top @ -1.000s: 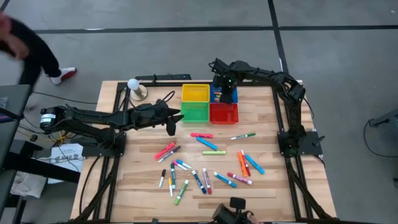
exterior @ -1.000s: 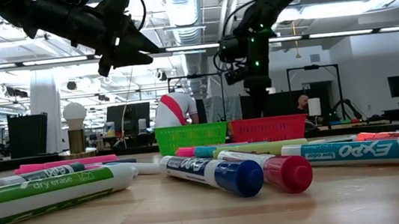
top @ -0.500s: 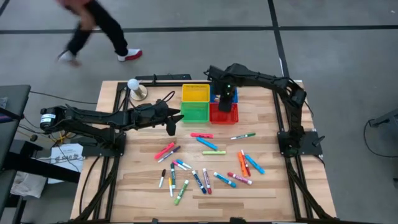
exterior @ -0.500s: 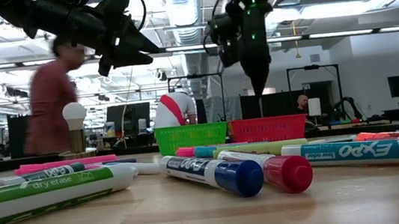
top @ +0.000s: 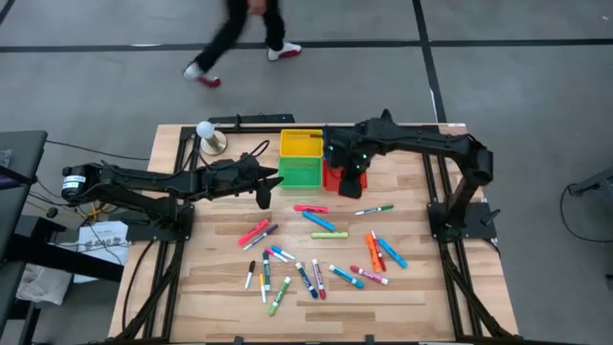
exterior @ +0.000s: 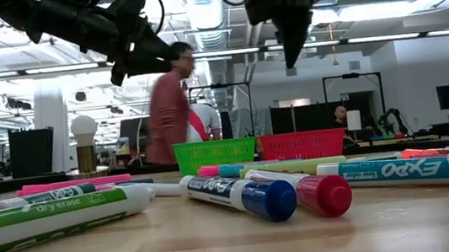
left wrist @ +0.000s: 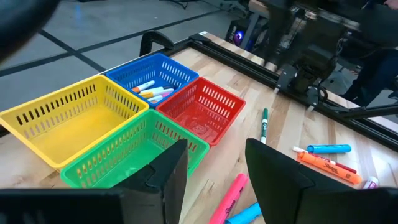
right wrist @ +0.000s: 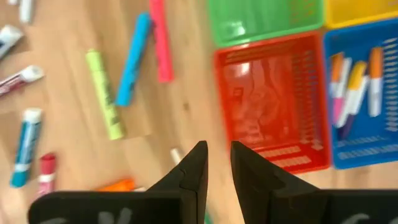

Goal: Pick & Place Markers
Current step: Put the small blue highlighter pen into the blue bin

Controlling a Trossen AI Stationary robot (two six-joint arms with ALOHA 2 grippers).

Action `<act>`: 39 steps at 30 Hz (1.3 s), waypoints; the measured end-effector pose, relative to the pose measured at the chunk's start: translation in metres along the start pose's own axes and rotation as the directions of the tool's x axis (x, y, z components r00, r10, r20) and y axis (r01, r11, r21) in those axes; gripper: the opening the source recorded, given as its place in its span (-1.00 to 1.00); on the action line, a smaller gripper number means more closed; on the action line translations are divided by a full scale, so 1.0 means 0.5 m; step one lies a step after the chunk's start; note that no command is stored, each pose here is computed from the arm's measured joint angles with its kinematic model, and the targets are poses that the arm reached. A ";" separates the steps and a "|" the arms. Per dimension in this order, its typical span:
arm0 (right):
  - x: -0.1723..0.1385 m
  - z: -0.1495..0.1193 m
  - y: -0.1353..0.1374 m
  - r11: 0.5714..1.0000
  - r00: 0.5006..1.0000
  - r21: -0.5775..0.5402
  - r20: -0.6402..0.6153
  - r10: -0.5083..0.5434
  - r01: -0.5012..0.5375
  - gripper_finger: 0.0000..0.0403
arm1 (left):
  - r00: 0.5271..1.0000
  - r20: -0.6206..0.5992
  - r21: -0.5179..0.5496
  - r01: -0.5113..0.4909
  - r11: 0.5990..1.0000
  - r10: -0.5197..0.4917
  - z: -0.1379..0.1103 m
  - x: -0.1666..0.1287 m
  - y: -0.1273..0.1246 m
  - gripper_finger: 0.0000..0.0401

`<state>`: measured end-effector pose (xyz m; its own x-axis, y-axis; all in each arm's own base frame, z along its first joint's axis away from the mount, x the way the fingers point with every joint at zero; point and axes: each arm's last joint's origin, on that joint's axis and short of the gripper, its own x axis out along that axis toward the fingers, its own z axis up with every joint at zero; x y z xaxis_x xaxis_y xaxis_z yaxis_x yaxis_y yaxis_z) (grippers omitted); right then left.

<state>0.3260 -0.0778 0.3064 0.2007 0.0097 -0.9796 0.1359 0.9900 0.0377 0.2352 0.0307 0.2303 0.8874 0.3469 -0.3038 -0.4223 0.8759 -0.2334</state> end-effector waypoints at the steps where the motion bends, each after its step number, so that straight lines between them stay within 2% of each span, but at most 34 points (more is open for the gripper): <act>1: -0.002 -0.006 0.013 1.000 1.000 0.005 -0.004 0.003 -0.003 -0.70 | 1.000 0.000 0.000 0.000 1.000 0.000 0.000 0.000 0.000 -0.20; 8: -0.010 -0.044 0.099 0.999 1.000 0.037 -0.011 0.026 -0.025 -0.70 | 1.000 -0.003 0.000 0.008 1.000 -0.008 0.000 0.000 -0.001 -0.20; 14: 0.002 -0.075 0.169 0.998 0.998 -0.015 0.021 0.054 -0.054 -0.70 | 0.994 -0.036 0.000 0.107 0.994 -0.107 -0.003 -0.001 -0.009 -0.20; 19: 0.027 -0.108 0.208 0.996 0.992 -0.030 0.094 0.090 -0.088 -0.70 | 0.982 -0.059 0.011 0.178 0.984 -0.177 -0.011 -0.008 -0.031 -0.20; 25: 0.047 -0.154 0.212 0.989 0.972 0.042 0.199 0.128 -0.139 -0.70 | 0.966 -0.082 0.031 0.249 0.968 -0.246 -0.023 -0.020 -0.064 -0.20; 30: 0.047 -0.188 0.198 0.980 0.933 0.078 0.327 0.147 -0.182 -0.70 | 0.950 -0.100 0.056 0.303 0.951 -0.297 -0.033 -0.031 -0.088 -0.20; 39: 0.036 -0.248 0.174 0.979 0.838 0.121 0.541 0.073 -0.164 -0.70 | 0.923 -0.130 0.051 0.372 0.927 -0.364 -0.047 -0.048 -0.120 -0.20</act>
<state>0.2209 0.0261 0.2678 0.7030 0.0043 -0.7112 0.2180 0.9505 0.2213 0.2346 -0.0380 0.2297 0.9482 -0.0419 -0.3150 -0.0514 0.9580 -0.2823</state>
